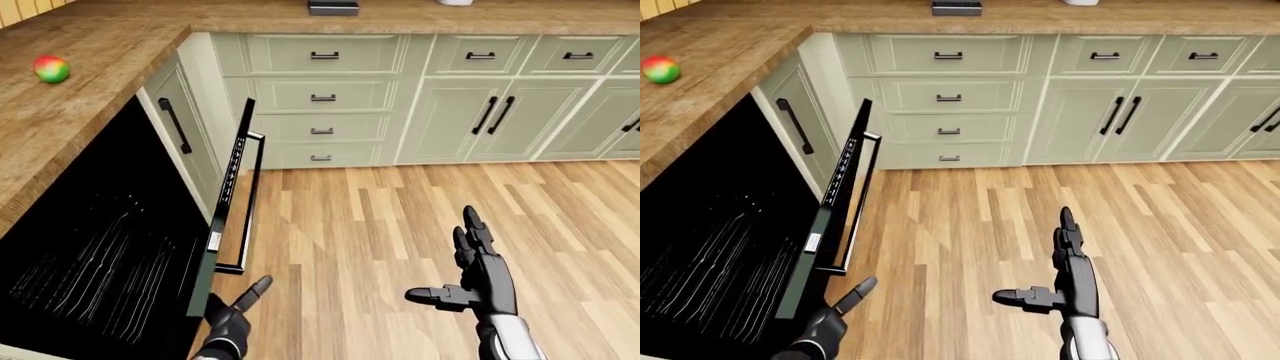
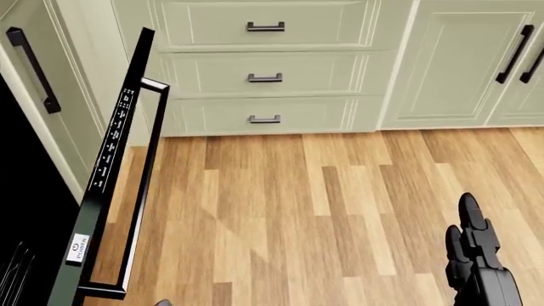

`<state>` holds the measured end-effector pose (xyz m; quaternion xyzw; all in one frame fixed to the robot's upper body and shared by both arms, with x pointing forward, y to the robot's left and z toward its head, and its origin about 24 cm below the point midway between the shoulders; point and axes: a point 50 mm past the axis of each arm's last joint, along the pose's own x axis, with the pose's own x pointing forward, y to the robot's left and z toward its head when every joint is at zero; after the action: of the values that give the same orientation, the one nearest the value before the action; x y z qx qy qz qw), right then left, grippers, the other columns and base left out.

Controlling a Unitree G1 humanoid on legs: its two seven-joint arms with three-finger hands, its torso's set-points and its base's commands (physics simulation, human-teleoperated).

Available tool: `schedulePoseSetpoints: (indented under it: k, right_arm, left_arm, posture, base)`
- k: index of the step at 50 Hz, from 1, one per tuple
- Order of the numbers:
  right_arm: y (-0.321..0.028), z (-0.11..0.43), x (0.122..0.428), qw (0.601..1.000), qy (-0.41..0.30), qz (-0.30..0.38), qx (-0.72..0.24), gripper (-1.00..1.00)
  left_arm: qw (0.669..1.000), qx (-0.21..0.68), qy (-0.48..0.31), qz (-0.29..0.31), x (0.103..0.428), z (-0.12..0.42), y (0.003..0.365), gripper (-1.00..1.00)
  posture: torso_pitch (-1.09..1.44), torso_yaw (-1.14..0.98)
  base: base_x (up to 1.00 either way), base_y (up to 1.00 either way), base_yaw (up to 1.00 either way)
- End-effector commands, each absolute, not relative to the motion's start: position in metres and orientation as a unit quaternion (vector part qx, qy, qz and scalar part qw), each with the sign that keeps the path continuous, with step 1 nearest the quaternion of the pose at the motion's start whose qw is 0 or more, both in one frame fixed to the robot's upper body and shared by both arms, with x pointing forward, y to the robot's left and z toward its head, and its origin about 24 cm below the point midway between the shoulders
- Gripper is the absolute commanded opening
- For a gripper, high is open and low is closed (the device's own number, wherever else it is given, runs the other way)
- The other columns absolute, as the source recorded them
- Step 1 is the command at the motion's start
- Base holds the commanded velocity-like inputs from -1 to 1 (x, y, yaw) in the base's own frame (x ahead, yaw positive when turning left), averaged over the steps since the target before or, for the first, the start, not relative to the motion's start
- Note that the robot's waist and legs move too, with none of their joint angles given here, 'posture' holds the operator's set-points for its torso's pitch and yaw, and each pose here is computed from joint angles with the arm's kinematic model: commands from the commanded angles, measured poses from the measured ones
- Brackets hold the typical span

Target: Close the dishwasher door

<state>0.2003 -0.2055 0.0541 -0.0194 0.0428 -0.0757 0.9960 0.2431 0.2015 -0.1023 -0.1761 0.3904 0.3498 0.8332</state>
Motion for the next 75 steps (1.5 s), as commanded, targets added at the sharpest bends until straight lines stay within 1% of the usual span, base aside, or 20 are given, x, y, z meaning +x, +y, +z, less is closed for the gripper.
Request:
schedulePoseSetpoints:
  k: [1, 38, 75]
  right_arm:
    - [-0.206, 0.070, 0.202, 0.997, 0.001, -0.075, -0.027, 1.00]
    - [-0.208, 0.073, 0.200, 0.996, -0.001, -0.079, -0.028, 1.00]
    - [-0.211, 0.068, 0.198, 0.996, 0.000, -0.083, -0.024, 1.00]
  left_arm:
    - [0.845, -0.166, 0.323, 0.392, 0.260, -0.082, 0.229, 1.00]
    - [0.823, -0.172, 0.310, 0.444, 0.252, -0.075, 0.267, 1.00]
    - [0.805, -0.180, 0.281, 0.490, 0.255, -0.057, 0.299, 1.00]
  posture:
    - [0.00, 0.00]
    - [0.00, 0.00]
    - [0.00, 0.00]
  base:
    - [0.00, 0.00, 0.00]
    - [0.00, 0.00, 0.00]
    - [0.00, 0.00, 0.00]
